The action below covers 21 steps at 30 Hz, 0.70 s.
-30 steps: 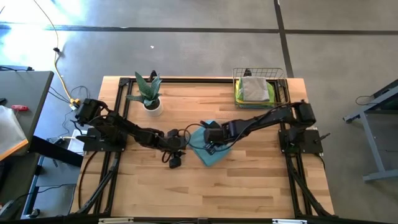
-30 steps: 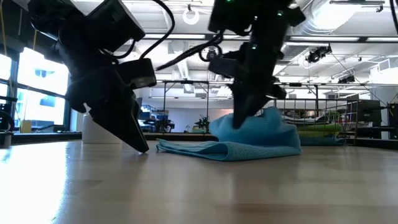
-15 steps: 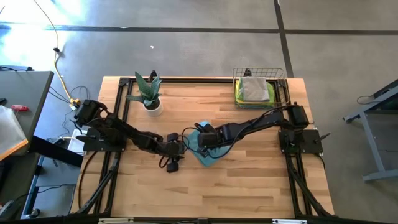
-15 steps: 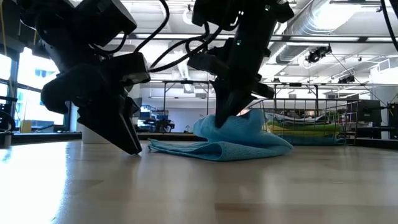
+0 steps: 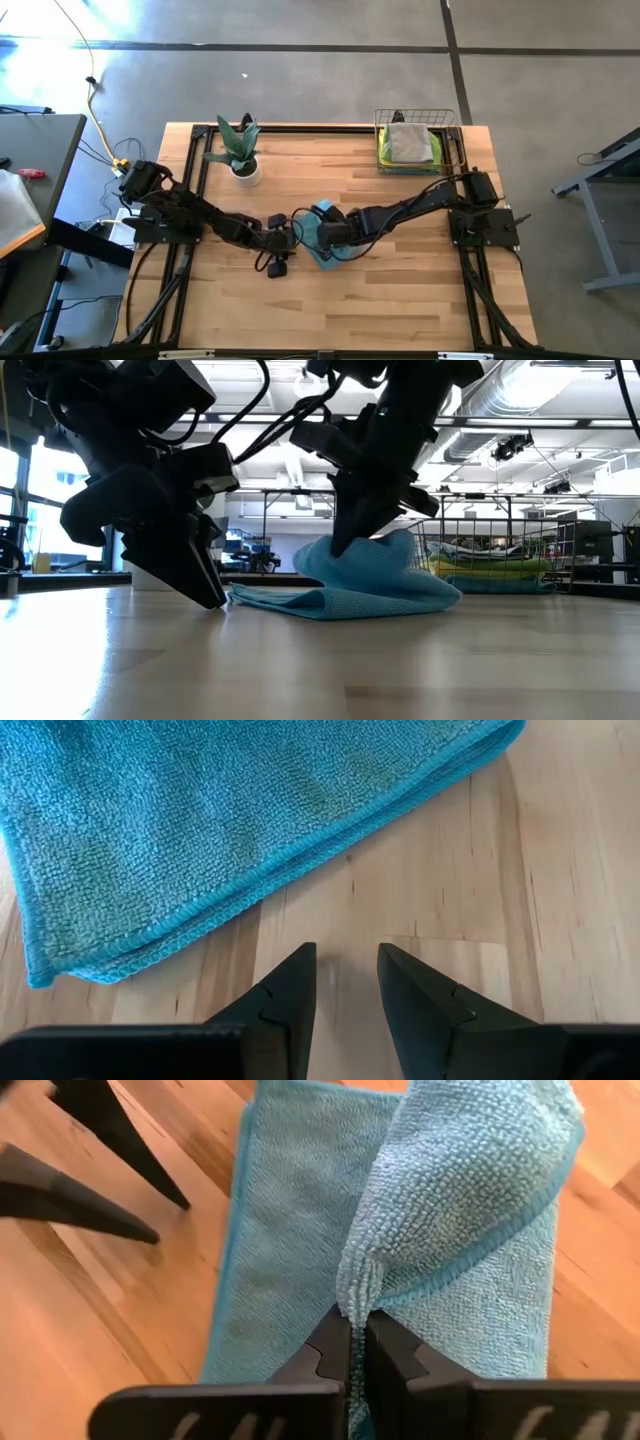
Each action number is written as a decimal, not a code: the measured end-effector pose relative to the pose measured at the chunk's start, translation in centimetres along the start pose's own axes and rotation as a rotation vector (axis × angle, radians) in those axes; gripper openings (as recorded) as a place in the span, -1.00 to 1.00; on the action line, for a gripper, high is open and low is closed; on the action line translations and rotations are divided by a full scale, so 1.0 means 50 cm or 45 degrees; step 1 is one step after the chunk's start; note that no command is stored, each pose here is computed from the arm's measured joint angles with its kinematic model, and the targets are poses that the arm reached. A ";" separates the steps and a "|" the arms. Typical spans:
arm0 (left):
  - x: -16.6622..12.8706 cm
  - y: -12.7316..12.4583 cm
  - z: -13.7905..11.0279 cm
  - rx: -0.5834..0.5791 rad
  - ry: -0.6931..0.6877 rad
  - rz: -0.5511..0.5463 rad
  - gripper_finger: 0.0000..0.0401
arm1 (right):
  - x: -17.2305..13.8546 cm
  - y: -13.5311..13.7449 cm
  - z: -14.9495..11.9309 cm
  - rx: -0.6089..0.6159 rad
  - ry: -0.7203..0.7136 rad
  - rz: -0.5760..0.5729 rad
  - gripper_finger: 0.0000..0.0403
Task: Fold microfiber towels
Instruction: Fold the blue towel
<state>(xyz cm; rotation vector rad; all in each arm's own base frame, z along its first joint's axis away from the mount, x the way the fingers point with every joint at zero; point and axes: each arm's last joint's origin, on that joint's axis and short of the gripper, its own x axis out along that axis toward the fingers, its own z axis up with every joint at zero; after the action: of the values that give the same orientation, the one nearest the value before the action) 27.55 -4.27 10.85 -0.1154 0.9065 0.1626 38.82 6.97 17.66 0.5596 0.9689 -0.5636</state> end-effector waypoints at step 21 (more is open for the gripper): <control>0.000 0.010 0.002 -0.002 -0.060 0.194 -0.50 | 0.056 0.016 -0.001 0.045 -0.036 0.080 -1.00</control>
<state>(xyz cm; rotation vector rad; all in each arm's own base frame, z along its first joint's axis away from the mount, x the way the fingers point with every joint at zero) 27.53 -3.79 10.88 -0.0434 0.8678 0.3064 40.58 7.05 15.33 0.6103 0.9128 -0.5324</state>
